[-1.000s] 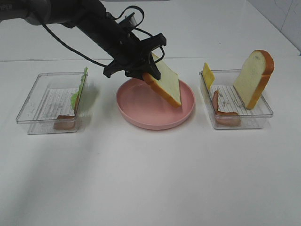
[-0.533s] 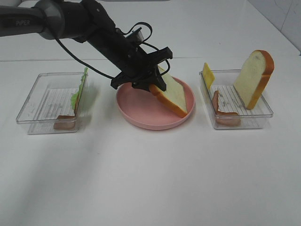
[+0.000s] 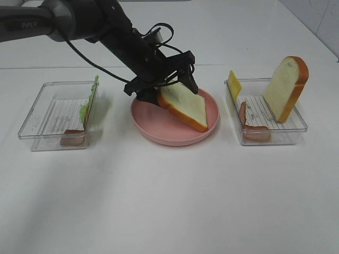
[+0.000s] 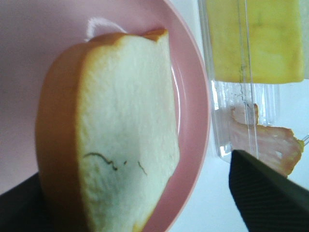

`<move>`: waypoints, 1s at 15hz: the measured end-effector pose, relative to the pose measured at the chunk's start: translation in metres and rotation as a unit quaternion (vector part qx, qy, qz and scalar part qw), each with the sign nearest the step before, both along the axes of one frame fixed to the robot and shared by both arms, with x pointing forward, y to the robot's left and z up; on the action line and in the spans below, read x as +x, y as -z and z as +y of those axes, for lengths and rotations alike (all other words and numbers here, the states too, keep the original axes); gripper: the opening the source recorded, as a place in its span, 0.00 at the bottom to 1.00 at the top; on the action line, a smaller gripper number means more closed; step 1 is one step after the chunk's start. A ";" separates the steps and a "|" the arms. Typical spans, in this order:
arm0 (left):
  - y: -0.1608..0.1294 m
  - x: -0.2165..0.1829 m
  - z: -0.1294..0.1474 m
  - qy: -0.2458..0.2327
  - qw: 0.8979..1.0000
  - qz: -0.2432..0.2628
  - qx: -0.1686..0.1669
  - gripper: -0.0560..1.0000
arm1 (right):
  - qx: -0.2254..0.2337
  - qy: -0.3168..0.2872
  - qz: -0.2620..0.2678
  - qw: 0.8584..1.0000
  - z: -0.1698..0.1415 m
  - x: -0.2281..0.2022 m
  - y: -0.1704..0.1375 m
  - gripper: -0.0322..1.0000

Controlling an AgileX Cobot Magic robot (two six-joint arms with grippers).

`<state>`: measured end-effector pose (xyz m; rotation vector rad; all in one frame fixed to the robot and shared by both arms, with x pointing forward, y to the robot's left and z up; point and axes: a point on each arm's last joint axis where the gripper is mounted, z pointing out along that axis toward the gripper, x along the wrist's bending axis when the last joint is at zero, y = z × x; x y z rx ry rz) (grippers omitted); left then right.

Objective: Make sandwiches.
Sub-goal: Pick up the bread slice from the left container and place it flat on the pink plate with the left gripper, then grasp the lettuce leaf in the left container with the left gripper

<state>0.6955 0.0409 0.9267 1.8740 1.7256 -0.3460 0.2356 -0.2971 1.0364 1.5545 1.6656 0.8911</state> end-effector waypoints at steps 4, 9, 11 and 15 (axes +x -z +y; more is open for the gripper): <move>-0.034 0.003 0.015 0.029 0.993 -0.003 0.111 0.84 | 0.000 0.000 0.000 1.000 0.000 0.000 0.000 0.94; -0.087 0.009 0.020 0.024 0.988 -0.079 0.132 0.85 | 0.000 0.000 0.000 1.000 0.000 0.000 0.000 0.94; -0.102 0.007 0.024 0.021 0.986 -0.096 0.137 0.85 | 0.000 0.000 0.000 1.000 0.000 0.000 0.000 0.94; -0.156 -0.021 0.048 0.027 0.971 -0.144 0.189 0.85 | 0.000 0.000 0.000 1.000 0.000 0.000 0.000 0.94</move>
